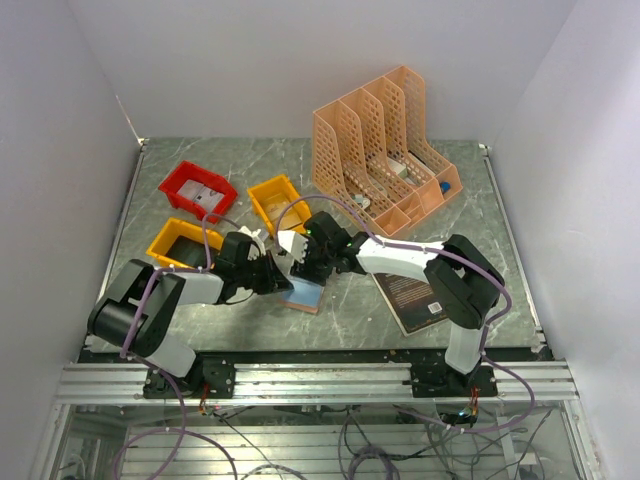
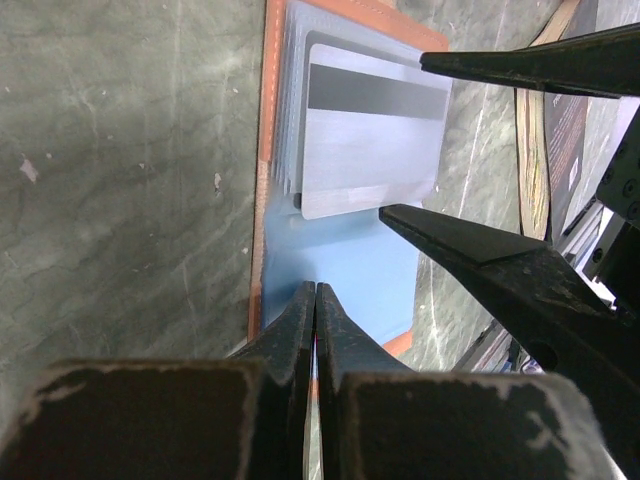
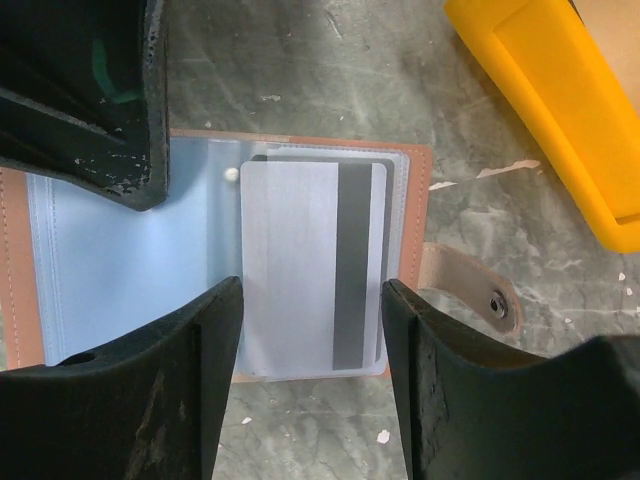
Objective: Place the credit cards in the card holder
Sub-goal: Insert the credit card into the card holder, then close the card holder at the center of the board.
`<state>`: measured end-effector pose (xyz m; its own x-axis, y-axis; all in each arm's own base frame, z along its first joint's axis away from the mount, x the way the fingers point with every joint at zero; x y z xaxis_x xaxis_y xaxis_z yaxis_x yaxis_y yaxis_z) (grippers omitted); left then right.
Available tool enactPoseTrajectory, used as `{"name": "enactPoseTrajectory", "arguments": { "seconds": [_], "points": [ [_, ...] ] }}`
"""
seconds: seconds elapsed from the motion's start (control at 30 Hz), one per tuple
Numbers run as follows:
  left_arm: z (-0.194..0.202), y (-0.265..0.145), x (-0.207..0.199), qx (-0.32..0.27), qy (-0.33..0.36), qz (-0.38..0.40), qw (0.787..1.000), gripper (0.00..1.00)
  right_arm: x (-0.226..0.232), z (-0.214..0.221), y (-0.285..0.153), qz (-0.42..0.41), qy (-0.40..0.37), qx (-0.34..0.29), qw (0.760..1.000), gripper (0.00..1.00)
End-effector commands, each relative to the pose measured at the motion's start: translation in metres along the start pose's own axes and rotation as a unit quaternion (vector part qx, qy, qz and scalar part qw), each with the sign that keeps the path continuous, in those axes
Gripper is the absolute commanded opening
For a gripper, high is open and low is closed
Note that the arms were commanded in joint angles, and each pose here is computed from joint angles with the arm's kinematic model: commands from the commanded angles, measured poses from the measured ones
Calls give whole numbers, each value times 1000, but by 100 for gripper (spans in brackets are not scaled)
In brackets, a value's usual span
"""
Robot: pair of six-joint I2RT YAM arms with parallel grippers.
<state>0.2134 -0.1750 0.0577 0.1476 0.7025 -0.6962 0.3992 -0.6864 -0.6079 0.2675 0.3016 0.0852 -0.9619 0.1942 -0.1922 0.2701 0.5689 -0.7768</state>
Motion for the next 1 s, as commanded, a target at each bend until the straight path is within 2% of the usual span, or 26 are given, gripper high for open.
{"name": "enactPoseTrajectory", "arguments": {
  "seconds": [0.0, 0.2, 0.3, 0.4, 0.57, 0.7, 0.8, 0.9, 0.97],
  "points": [
    [21, 1, 24, 31, 0, -56, 998, 7, -6, -4, -3, 20, 8, -8, 1000, 57],
    [6, -3, 10, 9, 17, -42, 999, 10, -3, -18, -21, -85, 52, -89, 991, 62],
    [-8, -11, -3, -18, 33, -35, 999, 16, -14, -15, -33, -109, 84, -119, 983, 63],
    [-19, -24, -16, -47, 54, -32, 997, 18, -24, -9, -41, -130, 121, -147, 973, 63],
    [-29, -46, -28, -97, 83, -38, 991, 18, -37, 8, -34, -134, 178, -137, 965, 62],
    [-36, -73, -39, -165, 100, -43, 980, 20, -39, 22, -21, -154, 209, -109, 960, 56],
    [-41, -98, -45, -237, 102, -53, 965, 36, -39, 29, -15, -162, 219, -91, 958, 50],
    [-39, -114, -45, -287, 85, -51, 953, 67, -39, 33, -11, -163, 221, -79, 958, 48],
    [-35, -118, -44, -295, 73, -47, 951, 78, -39, 37, -7, -163, 223, -69, 959, 47]
  ]
}}
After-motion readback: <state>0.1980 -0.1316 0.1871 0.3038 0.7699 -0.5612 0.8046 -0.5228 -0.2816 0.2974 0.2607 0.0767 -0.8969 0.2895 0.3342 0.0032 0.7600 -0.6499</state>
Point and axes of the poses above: each gripper's point midway between its finger pads, its own y axis out along the fingers, its own x axis along the line the jaws close on, z = x × y, the point moved 7 cm from there along -y, back along the fingers, and after that the axes turned 1 degree about y, right-handed, at the moved point
